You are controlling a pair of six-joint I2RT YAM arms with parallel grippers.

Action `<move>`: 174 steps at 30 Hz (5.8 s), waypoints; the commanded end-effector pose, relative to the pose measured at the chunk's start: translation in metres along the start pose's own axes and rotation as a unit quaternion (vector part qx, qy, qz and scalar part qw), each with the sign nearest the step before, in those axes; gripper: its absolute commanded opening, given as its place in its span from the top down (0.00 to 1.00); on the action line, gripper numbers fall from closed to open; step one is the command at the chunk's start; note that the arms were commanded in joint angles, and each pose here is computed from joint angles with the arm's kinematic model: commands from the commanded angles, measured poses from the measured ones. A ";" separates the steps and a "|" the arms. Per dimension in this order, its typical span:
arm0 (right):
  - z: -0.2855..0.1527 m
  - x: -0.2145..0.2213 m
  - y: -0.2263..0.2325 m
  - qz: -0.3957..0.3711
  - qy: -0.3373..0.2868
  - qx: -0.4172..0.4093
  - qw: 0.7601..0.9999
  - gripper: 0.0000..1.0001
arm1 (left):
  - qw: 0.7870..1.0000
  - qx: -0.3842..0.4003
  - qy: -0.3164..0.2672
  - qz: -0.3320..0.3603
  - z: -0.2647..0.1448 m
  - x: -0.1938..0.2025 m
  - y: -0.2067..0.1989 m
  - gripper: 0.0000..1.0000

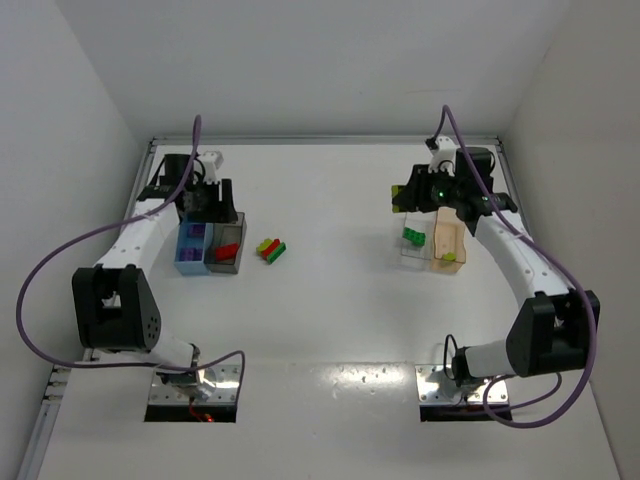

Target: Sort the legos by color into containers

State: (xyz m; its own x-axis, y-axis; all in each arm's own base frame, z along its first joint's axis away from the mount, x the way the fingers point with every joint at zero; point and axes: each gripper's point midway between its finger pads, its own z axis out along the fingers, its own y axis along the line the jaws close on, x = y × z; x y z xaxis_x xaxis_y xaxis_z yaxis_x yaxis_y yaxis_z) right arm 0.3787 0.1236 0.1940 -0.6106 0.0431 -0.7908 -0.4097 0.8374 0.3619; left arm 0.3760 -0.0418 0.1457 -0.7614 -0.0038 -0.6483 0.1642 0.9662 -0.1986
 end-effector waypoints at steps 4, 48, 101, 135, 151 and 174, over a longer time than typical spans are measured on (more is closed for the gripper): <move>-0.014 -0.032 0.004 -0.031 -0.045 -0.002 0.998 1.00 | 0.998 -0.025 0.035 -0.047 0.022 0.018 0.024 0.77; -0.033 0.008 -0.089 -0.053 0.023 0.130 0.990 1.00 | 0.945 0.219 -0.235 0.059 -0.137 -0.102 -0.104 0.50; -0.057 0.017 -0.061 -0.033 0.035 0.012 0.999 0.30 | 0.828 0.327 0.080 0.448 0.008 0.005 -0.111 0.14; -0.050 0.026 -0.064 -0.013 0.052 0.005 0.999 0.30 | 0.651 0.322 0.069 0.684 0.069 0.072 -0.072 0.12; -0.046 0.033 -0.069 -0.007 0.060 0.008 0.998 0.29 | 0.634 0.338 0.075 0.692 0.098 0.083 -0.079 0.10; -0.033 0.045 -0.030 0.025 0.072 -0.071 0.995 0.29 | 0.717 0.359 0.032 0.596 0.076 0.078 -0.113 0.64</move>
State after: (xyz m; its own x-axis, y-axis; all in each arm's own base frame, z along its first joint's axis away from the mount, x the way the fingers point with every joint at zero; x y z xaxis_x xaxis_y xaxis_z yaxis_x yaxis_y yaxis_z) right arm 0.3489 0.0540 0.1600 -0.7108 -0.0245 -0.7030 -0.4128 0.8237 0.3887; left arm 0.3481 -0.1429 0.0183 0.2197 0.8291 -0.5140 0.9754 -0.1970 0.0992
